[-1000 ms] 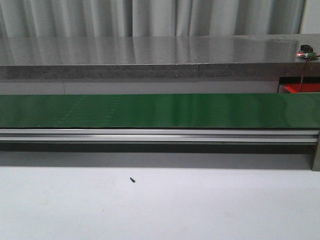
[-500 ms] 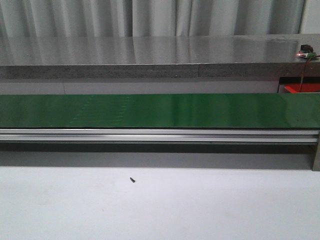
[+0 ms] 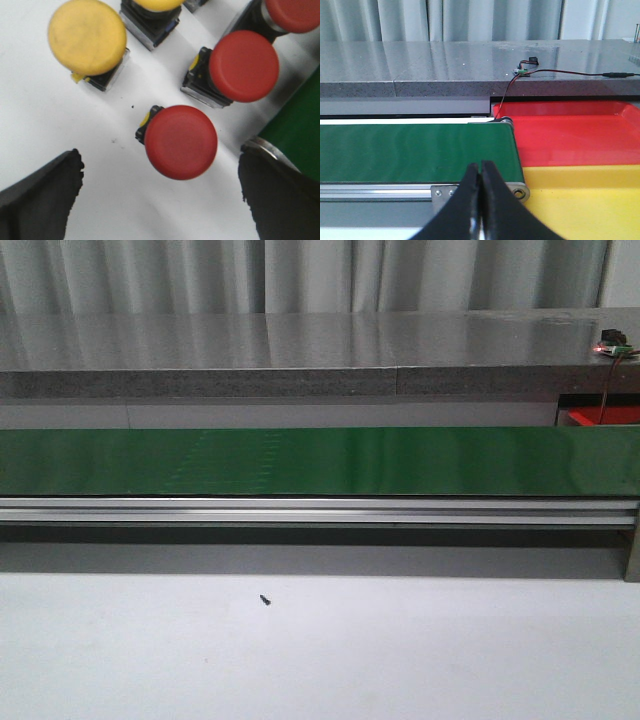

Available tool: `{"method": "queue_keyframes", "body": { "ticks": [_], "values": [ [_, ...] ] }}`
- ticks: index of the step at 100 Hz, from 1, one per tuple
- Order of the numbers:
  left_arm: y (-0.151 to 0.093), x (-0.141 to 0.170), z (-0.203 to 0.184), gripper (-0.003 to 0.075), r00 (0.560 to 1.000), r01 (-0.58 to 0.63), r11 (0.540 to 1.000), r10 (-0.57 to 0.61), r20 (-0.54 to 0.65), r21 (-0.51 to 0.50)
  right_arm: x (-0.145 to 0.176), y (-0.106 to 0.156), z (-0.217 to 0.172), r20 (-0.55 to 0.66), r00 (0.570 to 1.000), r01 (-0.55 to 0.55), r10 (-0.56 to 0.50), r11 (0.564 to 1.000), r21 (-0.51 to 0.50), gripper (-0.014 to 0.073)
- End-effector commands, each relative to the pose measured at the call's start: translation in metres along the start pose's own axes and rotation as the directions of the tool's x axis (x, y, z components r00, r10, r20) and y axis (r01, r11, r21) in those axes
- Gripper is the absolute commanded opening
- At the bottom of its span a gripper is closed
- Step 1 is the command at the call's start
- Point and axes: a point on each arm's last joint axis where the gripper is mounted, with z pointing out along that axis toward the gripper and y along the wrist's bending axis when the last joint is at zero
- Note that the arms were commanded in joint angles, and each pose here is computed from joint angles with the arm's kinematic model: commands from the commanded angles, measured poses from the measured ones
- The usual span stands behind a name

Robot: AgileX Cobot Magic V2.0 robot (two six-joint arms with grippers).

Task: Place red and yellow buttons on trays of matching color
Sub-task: 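Grasp a red-capped button with the left gripper, then place the red button on the conveyor belt and open the left gripper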

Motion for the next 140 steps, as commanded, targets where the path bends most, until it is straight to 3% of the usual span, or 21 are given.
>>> {"method": "queue_keyframes", "body": {
  "ticks": [1, 37, 44, 61, 70, 100, 140],
  "values": [
    [-0.003, -0.015, -0.012, 0.0618, 0.995, 0.024, 0.999, -0.027, 0.101, 0.029, -0.014, 0.002, -0.003, 0.114, 0.993, 0.007, -0.005, 1.000, -0.014, -0.0122],
    [-0.001, -0.015, 0.010, 0.0600, 0.997, 0.024, 1.000, -0.025, 0.069, 0.015, -0.014, 0.002, -0.003, 0.114, 0.993, 0.007, -0.005, 1.000, -0.014, -0.0122],
    [-0.001, -0.016, 0.009, 0.0523, 0.996, 0.024, 1.000, -0.025, 0.080, 0.016, -0.014, 0.002, -0.003, 0.114, 0.993, 0.007, -0.005, 1.000, -0.014, -0.0122],
    [-0.001, -0.016, 0.009, 0.0223, 0.996, 0.024, 1.000, -0.025, 0.086, 0.017, -0.014, 0.002, -0.003, 0.114, 0.993, 0.007, -0.005, 1.000, -0.014, -0.0122],
    [-0.001, -0.016, 0.009, 0.0137, 0.996, 0.017, 1.000, -0.019, 0.088, 0.017, -0.014, 0.002, -0.003, 0.114, 0.993, 0.007, -0.005, 1.000, -0.014, -0.0122],
    [-0.003, -0.014, -0.014, 0.0127, 0.995, -0.026, 0.999, 0.024, 0.095, 0.018, -0.014, 0.002, -0.003, 0.114, 0.993, 0.007, -0.005, 1.000, -0.014, -0.0122],
    [-0.013, -0.001, -0.111, 0.0127, 0.946, -0.162, 0.985, 0.138, 0.294, 0.058, -0.014, 0.002, -0.003, 0.114, 0.993, 0.007, -0.005, 1.000, -0.014, -0.0122]
  ]
}}
